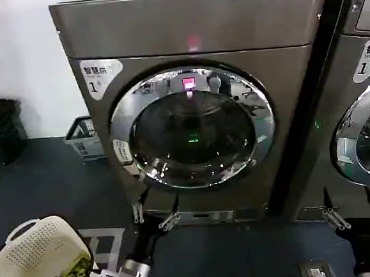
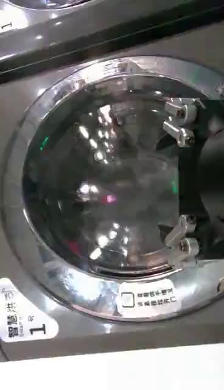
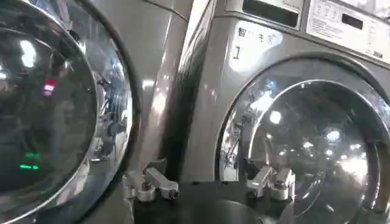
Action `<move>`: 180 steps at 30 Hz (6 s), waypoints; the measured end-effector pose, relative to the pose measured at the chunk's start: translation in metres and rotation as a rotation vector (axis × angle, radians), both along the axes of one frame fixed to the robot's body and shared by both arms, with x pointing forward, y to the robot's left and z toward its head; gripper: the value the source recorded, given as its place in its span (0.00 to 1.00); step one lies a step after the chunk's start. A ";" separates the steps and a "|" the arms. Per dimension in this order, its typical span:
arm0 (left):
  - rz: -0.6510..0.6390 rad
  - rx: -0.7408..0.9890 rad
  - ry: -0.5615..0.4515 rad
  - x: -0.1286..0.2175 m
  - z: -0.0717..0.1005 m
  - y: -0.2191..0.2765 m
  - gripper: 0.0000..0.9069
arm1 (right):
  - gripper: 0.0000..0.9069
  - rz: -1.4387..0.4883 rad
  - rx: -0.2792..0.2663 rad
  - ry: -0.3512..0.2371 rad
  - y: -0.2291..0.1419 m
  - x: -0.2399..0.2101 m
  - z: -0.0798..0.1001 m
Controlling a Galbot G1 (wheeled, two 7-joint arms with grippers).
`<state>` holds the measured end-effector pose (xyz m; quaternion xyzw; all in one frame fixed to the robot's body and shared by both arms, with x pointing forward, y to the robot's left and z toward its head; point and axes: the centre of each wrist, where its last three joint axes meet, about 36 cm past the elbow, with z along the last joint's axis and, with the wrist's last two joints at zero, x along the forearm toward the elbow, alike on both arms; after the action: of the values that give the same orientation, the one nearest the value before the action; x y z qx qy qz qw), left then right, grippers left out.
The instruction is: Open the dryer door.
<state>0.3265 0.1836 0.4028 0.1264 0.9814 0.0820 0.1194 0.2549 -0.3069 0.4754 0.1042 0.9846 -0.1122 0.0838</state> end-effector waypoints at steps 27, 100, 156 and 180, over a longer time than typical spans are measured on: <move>-0.012 -0.003 -0.007 -0.022 0.012 0.003 1.00 | 1.00 0.280 -0.028 0.065 -0.012 0.055 0.001; -0.005 0.012 0.000 -0.036 0.018 0.004 1.00 | 1.00 0.906 -0.111 0.048 0.111 0.254 0.041; 0.007 0.015 0.003 -0.037 0.012 0.006 1.00 | 1.00 0.936 -0.044 0.111 0.238 0.260 0.034; 0.015 0.015 0.001 -0.039 0.013 0.009 1.00 | 1.00 0.979 -0.037 0.129 0.271 0.277 0.031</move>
<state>0.2876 0.1926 0.4158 0.1201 0.9817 0.0903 0.1172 0.5316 -0.0357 0.5067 -0.3791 0.9191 -0.0832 0.0675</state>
